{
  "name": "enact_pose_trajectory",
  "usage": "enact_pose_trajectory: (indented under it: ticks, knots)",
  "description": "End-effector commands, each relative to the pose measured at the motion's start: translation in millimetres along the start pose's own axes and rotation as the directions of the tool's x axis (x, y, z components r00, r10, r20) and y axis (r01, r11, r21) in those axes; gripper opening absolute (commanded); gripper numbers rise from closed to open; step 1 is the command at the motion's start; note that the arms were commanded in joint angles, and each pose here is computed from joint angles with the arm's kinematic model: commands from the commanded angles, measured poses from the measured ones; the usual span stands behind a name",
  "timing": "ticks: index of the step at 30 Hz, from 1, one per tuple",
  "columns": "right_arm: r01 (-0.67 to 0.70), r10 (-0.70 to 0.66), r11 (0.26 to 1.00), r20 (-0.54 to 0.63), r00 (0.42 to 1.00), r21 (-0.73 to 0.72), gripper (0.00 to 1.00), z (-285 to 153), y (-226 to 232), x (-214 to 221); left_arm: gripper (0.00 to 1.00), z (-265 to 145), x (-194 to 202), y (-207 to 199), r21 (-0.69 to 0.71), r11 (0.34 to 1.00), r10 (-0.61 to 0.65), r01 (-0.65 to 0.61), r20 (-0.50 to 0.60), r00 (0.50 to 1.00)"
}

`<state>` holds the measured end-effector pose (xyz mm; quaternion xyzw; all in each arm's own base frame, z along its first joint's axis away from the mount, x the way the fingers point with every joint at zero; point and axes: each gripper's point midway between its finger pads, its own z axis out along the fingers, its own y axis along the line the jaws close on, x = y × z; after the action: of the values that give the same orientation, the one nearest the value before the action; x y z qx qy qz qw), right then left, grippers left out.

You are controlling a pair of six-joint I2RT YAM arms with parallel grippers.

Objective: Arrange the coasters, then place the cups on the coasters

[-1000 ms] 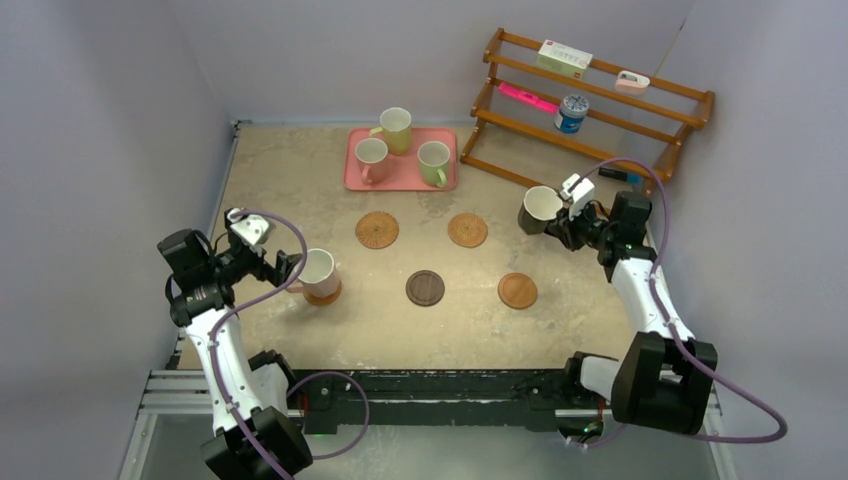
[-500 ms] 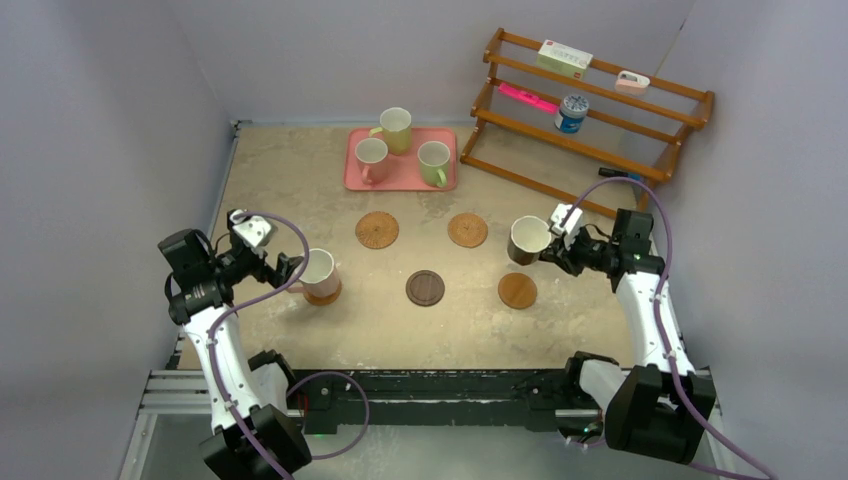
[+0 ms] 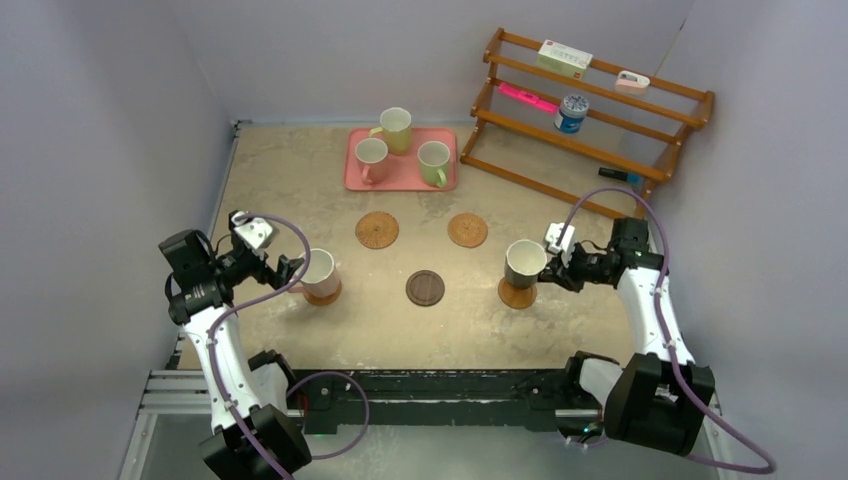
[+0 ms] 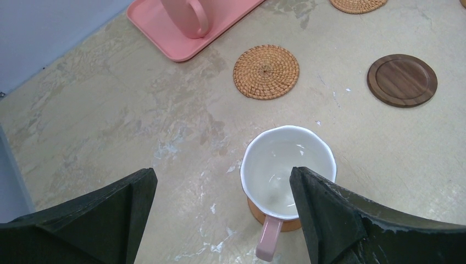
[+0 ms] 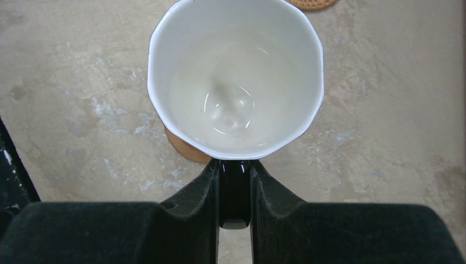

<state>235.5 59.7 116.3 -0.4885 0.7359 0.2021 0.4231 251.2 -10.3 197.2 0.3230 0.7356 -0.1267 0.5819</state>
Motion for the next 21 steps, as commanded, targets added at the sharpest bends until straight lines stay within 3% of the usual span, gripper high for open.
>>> enact_pose_trajectory:
  ticks: [1,21]
  knots:
    - [0.073,-0.067,0.996,0.098,0.993,-0.053,0.0,-6.3,6.4,-21.8,1.0,-3.0,-17.1,2.3,0.01,0.998,0.055,-0.055,0.041,0.998]
    - [0.023,-0.006,0.992,0.137,0.991,-0.125,0.0,-6.7,13.5,-11.1,1.0,-1.6,-14.6,3.2,0.017,0.999,0.048,-0.049,0.038,0.998]
